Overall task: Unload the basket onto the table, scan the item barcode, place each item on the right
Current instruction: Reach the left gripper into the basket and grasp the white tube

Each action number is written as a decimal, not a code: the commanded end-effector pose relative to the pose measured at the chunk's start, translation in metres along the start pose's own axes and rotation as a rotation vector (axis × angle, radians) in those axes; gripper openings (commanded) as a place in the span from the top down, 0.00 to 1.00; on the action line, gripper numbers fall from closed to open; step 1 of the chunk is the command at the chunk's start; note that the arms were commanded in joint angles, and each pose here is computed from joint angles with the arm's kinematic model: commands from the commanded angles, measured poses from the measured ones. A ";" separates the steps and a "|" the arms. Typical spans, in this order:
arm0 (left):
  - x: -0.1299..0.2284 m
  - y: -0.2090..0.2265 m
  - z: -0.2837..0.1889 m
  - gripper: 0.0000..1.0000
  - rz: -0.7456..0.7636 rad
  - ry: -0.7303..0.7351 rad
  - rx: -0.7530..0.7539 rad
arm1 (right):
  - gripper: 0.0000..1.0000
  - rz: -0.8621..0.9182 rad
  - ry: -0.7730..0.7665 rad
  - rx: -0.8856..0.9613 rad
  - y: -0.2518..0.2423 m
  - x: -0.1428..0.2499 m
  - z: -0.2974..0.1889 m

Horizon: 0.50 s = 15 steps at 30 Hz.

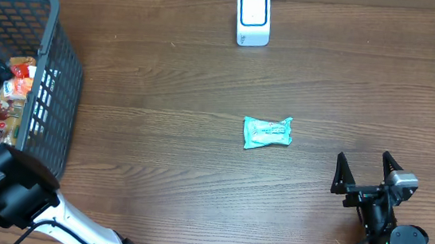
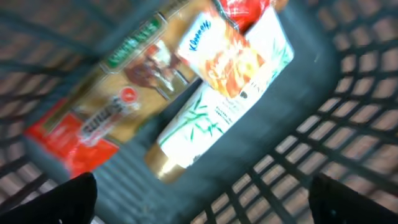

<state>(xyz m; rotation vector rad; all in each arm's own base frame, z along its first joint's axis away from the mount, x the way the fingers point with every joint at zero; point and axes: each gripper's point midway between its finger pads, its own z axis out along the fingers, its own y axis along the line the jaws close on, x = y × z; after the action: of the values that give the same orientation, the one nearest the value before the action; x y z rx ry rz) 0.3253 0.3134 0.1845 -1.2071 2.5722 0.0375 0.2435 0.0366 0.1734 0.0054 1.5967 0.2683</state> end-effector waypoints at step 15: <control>0.067 0.013 0.145 0.28 0.213 0.106 -0.027 | 0.00 0.001 -0.001 0.007 -0.002 0.003 0.000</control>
<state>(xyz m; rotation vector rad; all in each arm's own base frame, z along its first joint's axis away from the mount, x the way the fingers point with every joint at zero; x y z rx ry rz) 0.3201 0.2963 0.0401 -0.9815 2.7596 0.0370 0.2435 0.0367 0.1733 0.0055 1.5972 0.2689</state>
